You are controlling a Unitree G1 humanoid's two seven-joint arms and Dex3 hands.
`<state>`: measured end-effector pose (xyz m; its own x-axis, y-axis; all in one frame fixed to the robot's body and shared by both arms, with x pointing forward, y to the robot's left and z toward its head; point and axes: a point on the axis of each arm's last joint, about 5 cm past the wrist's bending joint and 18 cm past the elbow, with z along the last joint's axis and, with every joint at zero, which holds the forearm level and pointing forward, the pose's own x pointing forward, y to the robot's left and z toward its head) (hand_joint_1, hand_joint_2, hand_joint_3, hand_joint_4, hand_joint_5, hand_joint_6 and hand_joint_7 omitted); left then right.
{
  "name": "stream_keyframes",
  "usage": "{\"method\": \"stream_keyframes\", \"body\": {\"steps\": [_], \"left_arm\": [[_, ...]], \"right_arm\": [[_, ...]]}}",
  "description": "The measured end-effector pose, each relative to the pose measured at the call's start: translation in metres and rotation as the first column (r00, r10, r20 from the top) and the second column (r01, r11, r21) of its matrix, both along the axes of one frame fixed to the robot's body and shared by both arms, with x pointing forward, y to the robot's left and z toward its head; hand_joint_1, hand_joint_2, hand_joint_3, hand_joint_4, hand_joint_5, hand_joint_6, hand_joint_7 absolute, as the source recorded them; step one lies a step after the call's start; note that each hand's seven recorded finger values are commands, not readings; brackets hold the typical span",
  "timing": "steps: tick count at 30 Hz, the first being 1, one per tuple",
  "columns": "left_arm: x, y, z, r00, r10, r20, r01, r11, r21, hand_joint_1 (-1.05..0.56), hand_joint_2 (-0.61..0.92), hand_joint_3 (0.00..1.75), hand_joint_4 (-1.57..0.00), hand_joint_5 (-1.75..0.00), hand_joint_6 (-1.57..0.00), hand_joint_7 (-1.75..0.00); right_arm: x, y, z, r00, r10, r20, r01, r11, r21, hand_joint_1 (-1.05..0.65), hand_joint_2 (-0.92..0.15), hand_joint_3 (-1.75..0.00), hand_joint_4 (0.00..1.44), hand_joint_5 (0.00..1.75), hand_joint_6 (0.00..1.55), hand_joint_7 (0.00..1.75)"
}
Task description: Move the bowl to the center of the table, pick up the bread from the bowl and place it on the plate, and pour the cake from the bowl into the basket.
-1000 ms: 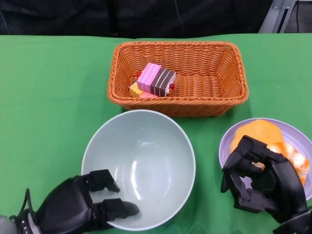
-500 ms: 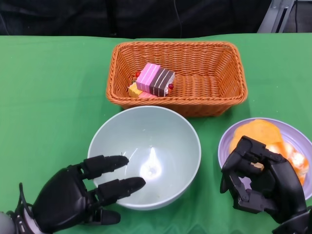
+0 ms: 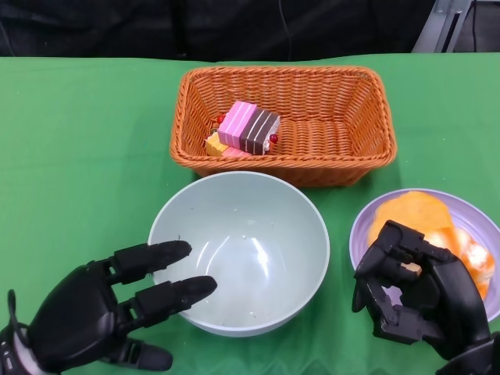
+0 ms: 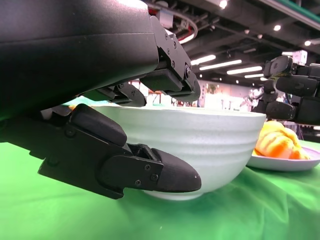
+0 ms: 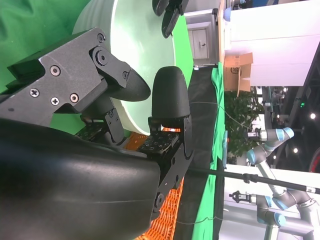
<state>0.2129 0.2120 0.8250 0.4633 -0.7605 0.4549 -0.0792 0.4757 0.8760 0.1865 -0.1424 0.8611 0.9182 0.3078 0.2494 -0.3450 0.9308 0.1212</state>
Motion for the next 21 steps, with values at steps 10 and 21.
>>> {"method": "stream_keyframes", "body": {"steps": [10,21], "left_arm": [[-0.004,0.006,0.013,0.989,0.012,-0.149,-0.033,0.99,-0.139,-0.93,0.92,0.38,-0.39,-0.02,-0.35,-0.01],[-0.004,-0.013,0.031,0.938,-0.083,-0.337,-0.117,0.837,-0.534,-0.46,0.92,0.18,-0.68,-0.06,-0.56,-0.04]], "right_arm": [[0.0,0.0,-0.001,1.0,0.0,-0.006,0.0,1.0,0.001,-0.06,-0.59,-1.12,0.74,1.72,0.67,1.45],[0.002,0.001,0.0,1.0,-0.005,0.004,0.005,1.0,0.002,-0.06,-0.6,-1.11,0.74,1.72,0.67,1.44]]}}
